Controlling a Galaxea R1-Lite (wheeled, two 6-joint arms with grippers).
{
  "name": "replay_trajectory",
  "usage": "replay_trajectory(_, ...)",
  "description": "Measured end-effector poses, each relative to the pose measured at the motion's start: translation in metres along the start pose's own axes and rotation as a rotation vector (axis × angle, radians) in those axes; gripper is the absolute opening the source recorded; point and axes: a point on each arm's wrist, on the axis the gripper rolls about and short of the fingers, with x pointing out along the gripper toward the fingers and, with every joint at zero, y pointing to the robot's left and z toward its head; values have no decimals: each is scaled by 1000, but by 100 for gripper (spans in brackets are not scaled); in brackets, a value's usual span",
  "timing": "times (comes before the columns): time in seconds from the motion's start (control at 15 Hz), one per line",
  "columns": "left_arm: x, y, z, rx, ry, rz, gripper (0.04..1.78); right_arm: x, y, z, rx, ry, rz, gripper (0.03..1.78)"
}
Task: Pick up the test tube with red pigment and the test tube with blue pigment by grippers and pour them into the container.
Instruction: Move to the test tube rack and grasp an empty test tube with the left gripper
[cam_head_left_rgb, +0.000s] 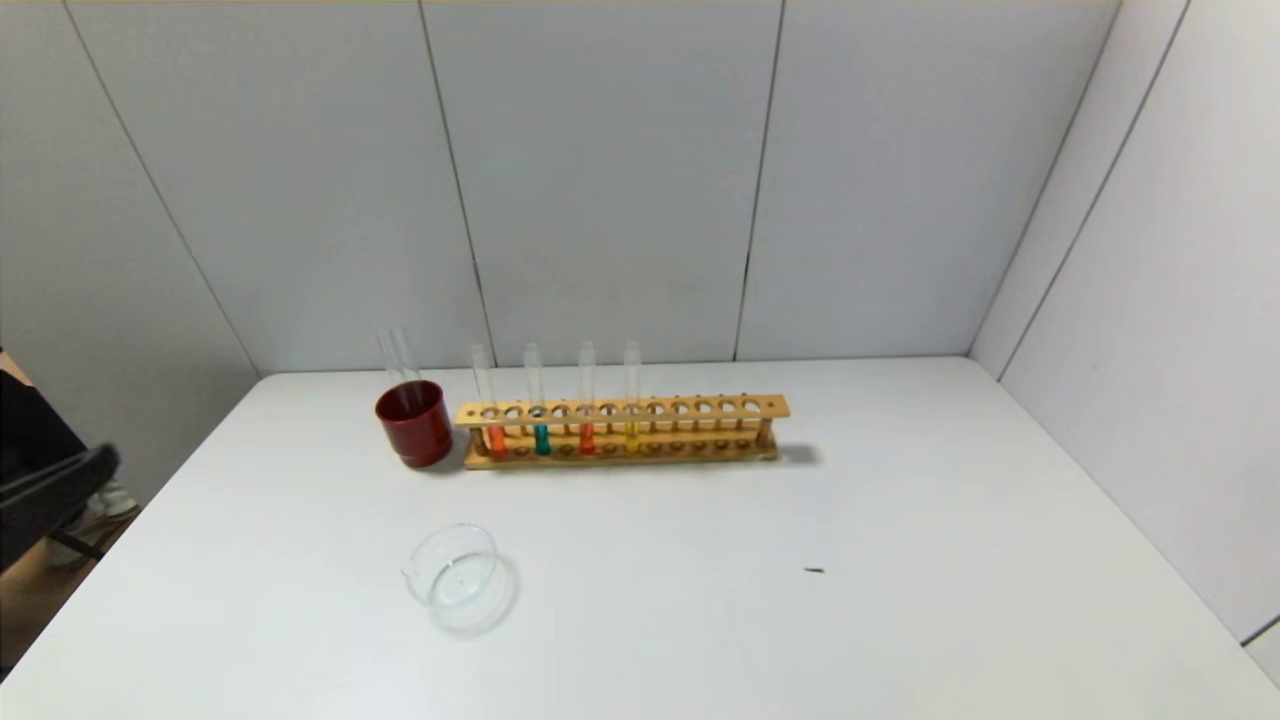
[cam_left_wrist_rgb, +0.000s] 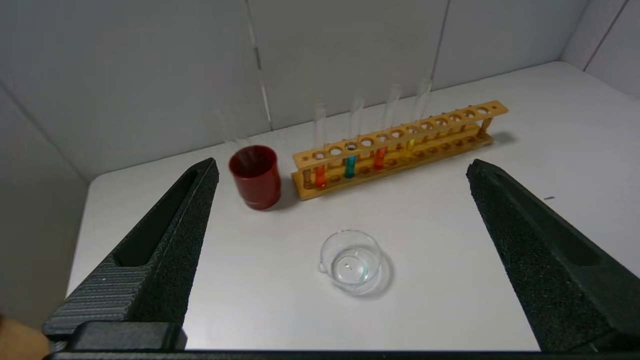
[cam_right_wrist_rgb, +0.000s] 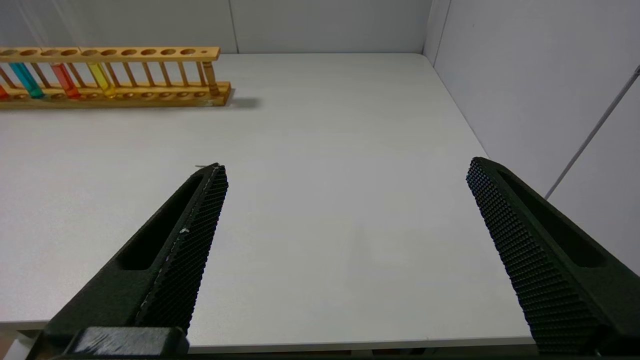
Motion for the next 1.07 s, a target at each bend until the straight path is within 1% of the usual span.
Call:
replay_trajectory(0.13, 44, 9, 8, -17, 42, -37, 175, 0, 0, 0, 0, 0, 0, 175)
replay_trajectory(0.33, 119, 24, 0, -52, 109, -64, 175, 0, 0, 0, 0, 0, 0, 175)
replay_trajectory(0.53, 181, 35, -22, -83, 146, -73, 175, 0, 0, 0, 0, 0, 0, 175)
replay_trajectory(0.73, 231, 43, -53, -107, 193, -78, 175, 0, 0, 0, 0, 0, 0, 175)
replay_trajectory(0.93, 267, 44, -80, -123, 234, -90, 175, 0, 0, 0, 0, 0, 0, 175)
replay_trajectory(1.07, 282, 43, -93, -130, 250, -98, 175, 0, 0, 0, 0, 0, 0, 175)
